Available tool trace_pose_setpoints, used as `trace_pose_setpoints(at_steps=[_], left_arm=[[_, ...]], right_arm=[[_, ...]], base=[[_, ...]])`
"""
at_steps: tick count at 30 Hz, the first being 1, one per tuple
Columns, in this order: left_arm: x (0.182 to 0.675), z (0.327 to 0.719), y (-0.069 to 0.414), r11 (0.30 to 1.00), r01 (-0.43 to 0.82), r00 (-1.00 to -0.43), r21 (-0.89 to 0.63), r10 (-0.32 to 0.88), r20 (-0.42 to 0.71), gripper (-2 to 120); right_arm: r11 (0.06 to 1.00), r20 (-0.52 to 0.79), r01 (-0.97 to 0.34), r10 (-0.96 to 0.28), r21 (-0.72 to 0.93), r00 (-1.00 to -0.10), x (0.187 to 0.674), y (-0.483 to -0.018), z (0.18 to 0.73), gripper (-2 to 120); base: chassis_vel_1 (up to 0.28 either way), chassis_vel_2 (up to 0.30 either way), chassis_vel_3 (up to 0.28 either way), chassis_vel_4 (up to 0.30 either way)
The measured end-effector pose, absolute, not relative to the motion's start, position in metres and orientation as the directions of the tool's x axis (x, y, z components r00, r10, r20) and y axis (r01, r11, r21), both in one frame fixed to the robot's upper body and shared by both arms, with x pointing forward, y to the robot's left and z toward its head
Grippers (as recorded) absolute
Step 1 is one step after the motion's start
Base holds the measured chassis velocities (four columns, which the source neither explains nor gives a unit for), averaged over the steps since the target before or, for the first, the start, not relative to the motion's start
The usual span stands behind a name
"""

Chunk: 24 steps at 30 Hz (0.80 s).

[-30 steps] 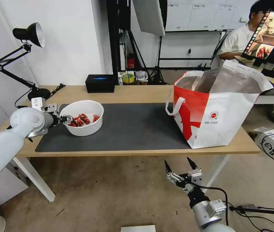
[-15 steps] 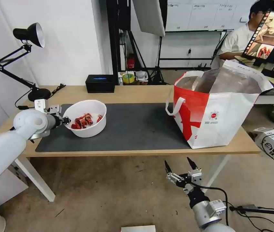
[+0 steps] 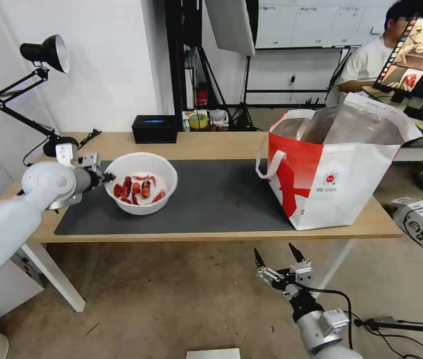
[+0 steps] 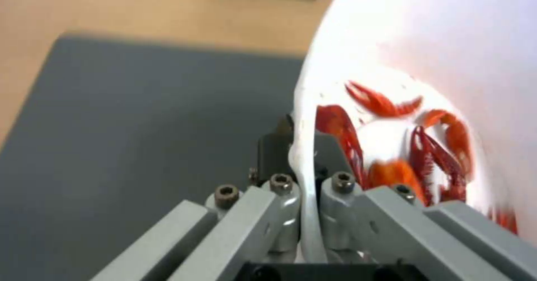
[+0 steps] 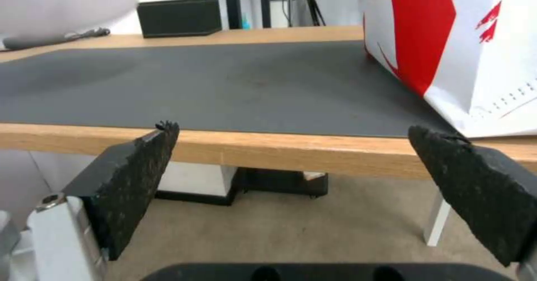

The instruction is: Pick up the trash from the table and place it into the takeout bag.

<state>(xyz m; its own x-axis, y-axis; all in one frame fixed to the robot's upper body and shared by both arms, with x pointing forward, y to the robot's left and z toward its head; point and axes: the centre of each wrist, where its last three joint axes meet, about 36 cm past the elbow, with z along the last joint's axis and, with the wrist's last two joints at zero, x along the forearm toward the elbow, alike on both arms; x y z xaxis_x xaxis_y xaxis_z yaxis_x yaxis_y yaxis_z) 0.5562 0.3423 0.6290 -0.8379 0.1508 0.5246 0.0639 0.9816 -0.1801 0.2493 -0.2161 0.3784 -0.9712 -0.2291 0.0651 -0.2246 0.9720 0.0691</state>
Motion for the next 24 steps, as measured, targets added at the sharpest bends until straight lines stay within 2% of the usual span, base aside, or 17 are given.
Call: trace_pose_setpoints(at_steps=[2,9,17,24], left_arm=[[0.553,0.655,0.320,0.972,0.122,-0.853,-0.202,0.206,0.479,0],[0.553,0.698,0.263,0.944,0.242,-0.854,-0.224,0.317,0.413,0],[0.576,0.736,0.206,0.918,0.313,-0.850,-0.244,0.385,0.360,0],[0.589,0.758,0.177,0.904,0.347,-0.845,-0.250,0.417,0.335,0]], right_arm=[[0.972,0.065,-0.225,-0.229,0.069,-0.971,0.249,-0.216,0.378,100],[0.972,0.065,-0.224,-0.229,0.069,-0.971,0.249,-0.216,0.378,100],[0.972,0.065,-0.225,-0.229,0.069,-0.971,0.249,-0.216,0.378,100],[0.972,0.065,-0.225,-0.229,0.069,-0.971,0.249,-0.216,0.378,100]], base=[[0.000,0.000,0.000,0.000],[0.000,0.000,0.000,0.000],[0.000,0.000,0.000,0.000],[0.000,0.000,0.000,0.000]])
